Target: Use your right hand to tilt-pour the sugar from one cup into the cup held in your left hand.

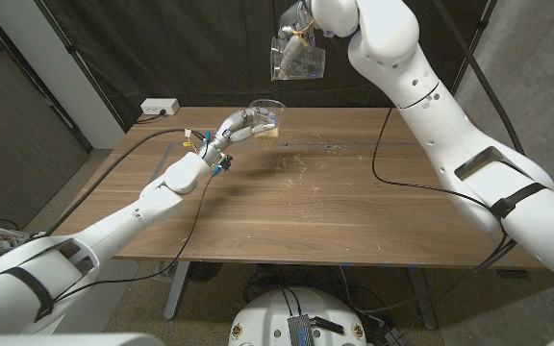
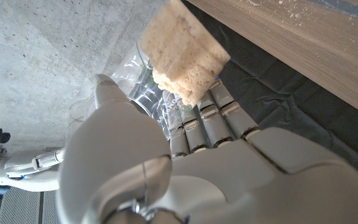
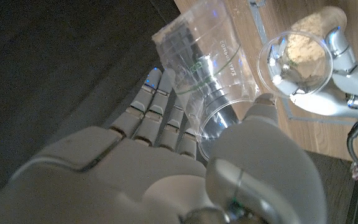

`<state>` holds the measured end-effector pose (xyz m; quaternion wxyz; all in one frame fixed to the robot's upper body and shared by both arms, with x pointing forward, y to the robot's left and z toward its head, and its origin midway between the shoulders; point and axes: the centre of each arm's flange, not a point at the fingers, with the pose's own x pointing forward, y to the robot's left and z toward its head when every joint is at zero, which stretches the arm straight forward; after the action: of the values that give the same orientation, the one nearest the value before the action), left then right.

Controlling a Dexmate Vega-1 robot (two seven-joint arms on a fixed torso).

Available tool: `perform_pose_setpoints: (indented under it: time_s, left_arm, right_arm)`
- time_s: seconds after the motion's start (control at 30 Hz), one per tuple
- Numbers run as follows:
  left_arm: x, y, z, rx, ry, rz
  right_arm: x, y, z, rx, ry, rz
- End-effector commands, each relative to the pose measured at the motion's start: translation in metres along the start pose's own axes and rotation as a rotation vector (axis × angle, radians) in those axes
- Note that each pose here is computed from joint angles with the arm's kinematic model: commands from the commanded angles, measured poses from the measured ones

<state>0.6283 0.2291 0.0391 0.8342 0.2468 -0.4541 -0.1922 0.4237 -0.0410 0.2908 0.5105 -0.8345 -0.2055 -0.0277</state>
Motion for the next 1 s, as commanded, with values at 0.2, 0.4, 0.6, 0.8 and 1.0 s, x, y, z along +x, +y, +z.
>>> perform_pose_setpoints:
  time_s: [0.2, 0.4, 0.6, 0.8, 1.0]
  left_arm:
    - [-0.008, 0.001, -0.004, -0.056, -0.033, 0.056]
    - [-0.009, 0.001, -0.004, -0.060, -0.040, 0.061]
    - [-0.010, 0.000, 0.000, -0.054, -0.047, 0.070]
    - [-0.013, -0.002, 0.003, -0.056, -0.059, 0.094]
    - [-0.018, -0.001, 0.002, -0.072, -0.069, 0.105]
  right_arm:
    - [-0.027, 0.060, -0.105, 0.712, -0.074, -0.176]
    - [-0.022, 0.100, -0.121, 0.804, -0.062, -0.164]
    - [-0.017, 0.141, -0.136, 0.942, -0.066, -0.165]
    - [-0.016, 0.178, -0.147, 1.100, -0.108, -0.200]
    - [-0.016, 0.220, -0.156, 1.227, -0.126, -0.242]
